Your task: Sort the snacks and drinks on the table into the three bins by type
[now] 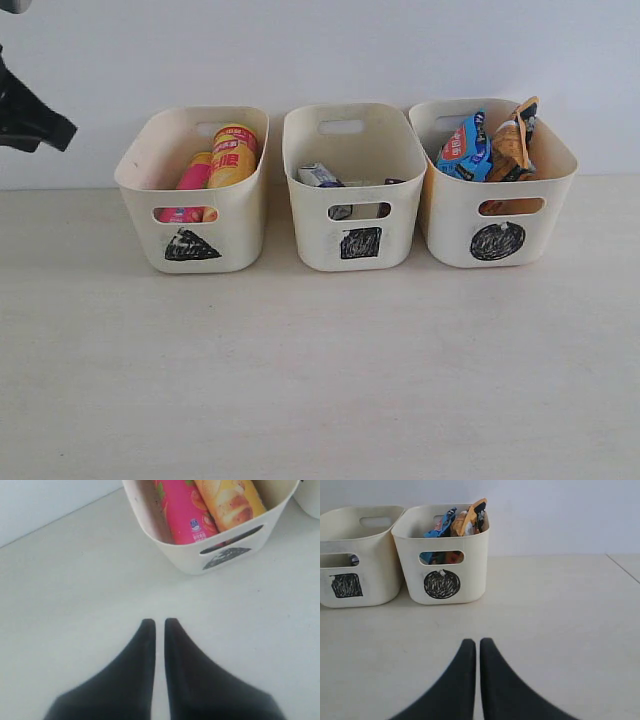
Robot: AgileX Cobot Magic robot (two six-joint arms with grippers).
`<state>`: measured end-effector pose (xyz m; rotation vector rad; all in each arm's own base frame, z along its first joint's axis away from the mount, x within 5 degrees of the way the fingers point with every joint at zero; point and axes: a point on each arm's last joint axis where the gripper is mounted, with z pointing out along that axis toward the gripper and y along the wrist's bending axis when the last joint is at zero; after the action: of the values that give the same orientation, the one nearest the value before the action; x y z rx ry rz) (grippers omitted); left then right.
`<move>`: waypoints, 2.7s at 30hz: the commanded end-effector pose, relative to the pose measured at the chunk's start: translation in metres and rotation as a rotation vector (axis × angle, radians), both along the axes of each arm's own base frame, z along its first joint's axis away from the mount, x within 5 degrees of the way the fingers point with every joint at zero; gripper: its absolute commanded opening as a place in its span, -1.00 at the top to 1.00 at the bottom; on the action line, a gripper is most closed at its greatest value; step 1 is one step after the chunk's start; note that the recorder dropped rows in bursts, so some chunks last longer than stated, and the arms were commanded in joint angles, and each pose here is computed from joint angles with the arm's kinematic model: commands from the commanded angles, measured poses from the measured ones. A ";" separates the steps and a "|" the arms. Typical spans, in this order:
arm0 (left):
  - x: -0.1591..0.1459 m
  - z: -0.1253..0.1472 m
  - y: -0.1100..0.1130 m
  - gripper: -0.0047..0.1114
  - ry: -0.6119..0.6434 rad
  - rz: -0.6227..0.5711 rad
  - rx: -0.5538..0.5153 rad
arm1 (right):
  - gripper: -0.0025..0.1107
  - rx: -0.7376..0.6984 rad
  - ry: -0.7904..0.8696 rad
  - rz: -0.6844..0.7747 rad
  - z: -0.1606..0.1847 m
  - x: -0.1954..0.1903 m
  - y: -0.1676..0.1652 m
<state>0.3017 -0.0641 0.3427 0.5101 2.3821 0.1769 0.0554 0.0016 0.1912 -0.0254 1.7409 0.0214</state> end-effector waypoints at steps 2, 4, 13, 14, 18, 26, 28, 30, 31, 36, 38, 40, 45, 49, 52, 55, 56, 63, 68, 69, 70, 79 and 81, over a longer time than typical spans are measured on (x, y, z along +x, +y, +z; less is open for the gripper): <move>-0.043 0.001 0.007 0.85 -0.001 0.017 -0.077 | 0.96 0.001 -0.028 0.002 0.001 0.000 0.000; -0.058 0.002 0.010 0.85 -0.019 0.015 -0.096 | 0.96 0.001 -0.028 0.002 0.001 0.000 0.000; -0.118 0.004 0.021 0.85 -0.096 0.011 -0.187 | 0.96 0.001 -0.028 0.002 0.001 0.000 0.000; -0.125 0.006 0.022 0.85 -0.105 0.011 -0.199 | 0.96 0.001 -0.028 0.002 0.001 0.000 0.000; -0.154 0.013 0.025 0.85 -0.087 0.033 -0.294 | 0.96 0.001 -0.028 0.002 0.001 0.000 0.000; -0.177 0.022 0.031 0.85 -0.194 0.026 -0.334 | 0.96 0.001 -0.028 0.002 0.001 0.000 0.000; -0.178 0.022 0.031 0.85 -0.232 0.021 -0.345 | 0.96 0.001 -0.028 0.002 0.001 0.000 0.000; -0.178 0.021 0.031 0.85 -0.259 0.018 -0.353 | 0.96 0.001 -0.028 0.002 0.001 0.000 0.000; -0.177 0.019 0.031 0.85 -0.269 0.017 -0.355 | 0.96 0.001 -0.028 0.002 0.001 0.000 0.000; -0.178 0.012 0.032 0.85 -0.389 0.016 -0.408 | 0.96 0.001 -0.028 0.002 0.001 0.000 0.000; -0.183 0.006 0.035 0.85 -0.456 0.026 -0.426 | 0.96 0.001 -0.028 0.002 0.001 0.000 0.000; -0.190 0.001 0.039 0.85 -0.520 0.036 -0.436 | 0.96 0.001 -0.028 0.002 0.001 0.000 0.000; -0.209 -0.019 0.047 0.85 -0.634 0.055 -0.441 | 0.96 0.001 -0.028 0.002 0.001 0.000 0.000; -0.221 -0.036 0.052 0.85 -0.700 0.071 -0.445 | 0.96 0.001 -0.028 0.002 0.001 0.000 0.000; -0.226 -0.050 0.055 0.85 -0.749 0.107 -0.446 | 0.96 0.001 -0.028 0.002 0.001 0.000 0.000; -0.228 -0.067 0.058 0.85 -0.768 0.140 -0.437 | 0.96 0.001 -0.028 0.002 0.001 0.000 0.000; -0.227 -0.072 0.059 0.85 -0.765 0.143 -0.435 | 0.96 0.001 -0.028 0.002 0.001 0.000 0.000; -0.224 -0.103 0.059 0.85 -0.753 0.154 -0.440 | 0.96 0.001 -0.028 0.002 0.001 0.000 0.000; -0.230 -0.118 0.059 0.85 -0.753 0.154 -0.440 | 0.96 0.001 -0.028 0.002 0.001 0.000 0.000; -0.232 -0.120 0.059 0.85 -0.769 0.148 -0.437 | 0.96 0.001 -0.028 0.002 0.001 0.000 0.000; -0.234 -0.122 0.059 0.85 -0.782 0.144 -0.435 | 0.96 0.001 -0.028 0.002 0.001 0.000 0.000; -0.245 -0.140 0.060 0.85 -0.795 0.141 -0.436 | 0.96 0.008 -0.028 0.002 0.001 0.000 0.000; -0.245 -0.142 0.060 0.85 -0.778 0.143 -0.433 | 0.96 0.009 -0.038 0.002 0.002 0.000 0.000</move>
<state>0.0564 -0.0043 0.2041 0.0479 1.5944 -0.0674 0.0556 0.0018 0.1925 -0.0200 1.7256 0.0288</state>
